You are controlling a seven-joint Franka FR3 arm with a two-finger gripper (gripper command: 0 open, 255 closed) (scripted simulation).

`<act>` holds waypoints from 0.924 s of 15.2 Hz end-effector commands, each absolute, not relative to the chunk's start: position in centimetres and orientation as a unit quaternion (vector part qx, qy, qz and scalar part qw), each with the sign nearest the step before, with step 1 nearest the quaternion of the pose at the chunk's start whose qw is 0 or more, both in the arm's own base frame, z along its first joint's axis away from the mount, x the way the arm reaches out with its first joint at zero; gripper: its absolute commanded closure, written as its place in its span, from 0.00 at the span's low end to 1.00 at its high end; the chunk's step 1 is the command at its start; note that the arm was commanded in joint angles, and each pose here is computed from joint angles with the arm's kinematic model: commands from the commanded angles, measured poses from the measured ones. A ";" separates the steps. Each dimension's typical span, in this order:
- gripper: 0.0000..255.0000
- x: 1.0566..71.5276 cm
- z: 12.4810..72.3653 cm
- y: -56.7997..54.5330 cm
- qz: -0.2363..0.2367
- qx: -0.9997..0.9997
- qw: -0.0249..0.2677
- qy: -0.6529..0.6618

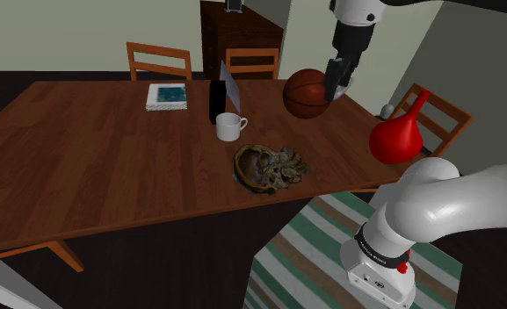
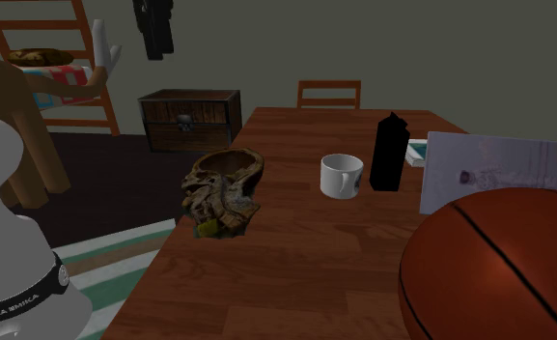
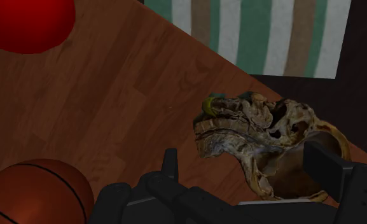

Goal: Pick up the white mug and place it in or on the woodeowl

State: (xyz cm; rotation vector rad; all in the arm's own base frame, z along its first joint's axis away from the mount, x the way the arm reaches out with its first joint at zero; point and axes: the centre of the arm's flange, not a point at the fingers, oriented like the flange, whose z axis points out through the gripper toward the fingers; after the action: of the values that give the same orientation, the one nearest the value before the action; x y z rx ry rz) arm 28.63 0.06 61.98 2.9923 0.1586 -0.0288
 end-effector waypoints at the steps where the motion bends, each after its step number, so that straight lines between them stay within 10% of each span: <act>1: 0.00 28.6 62.0 0.1 -0.010 0.996 0.072 0.053; 14: 0.00 42.1 52.4 2.1 0.006 0.997 0.056 0.058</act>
State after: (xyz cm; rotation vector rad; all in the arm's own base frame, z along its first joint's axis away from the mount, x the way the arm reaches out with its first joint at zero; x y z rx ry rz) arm 40.86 2.15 53.38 3.0219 0.1747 0.0132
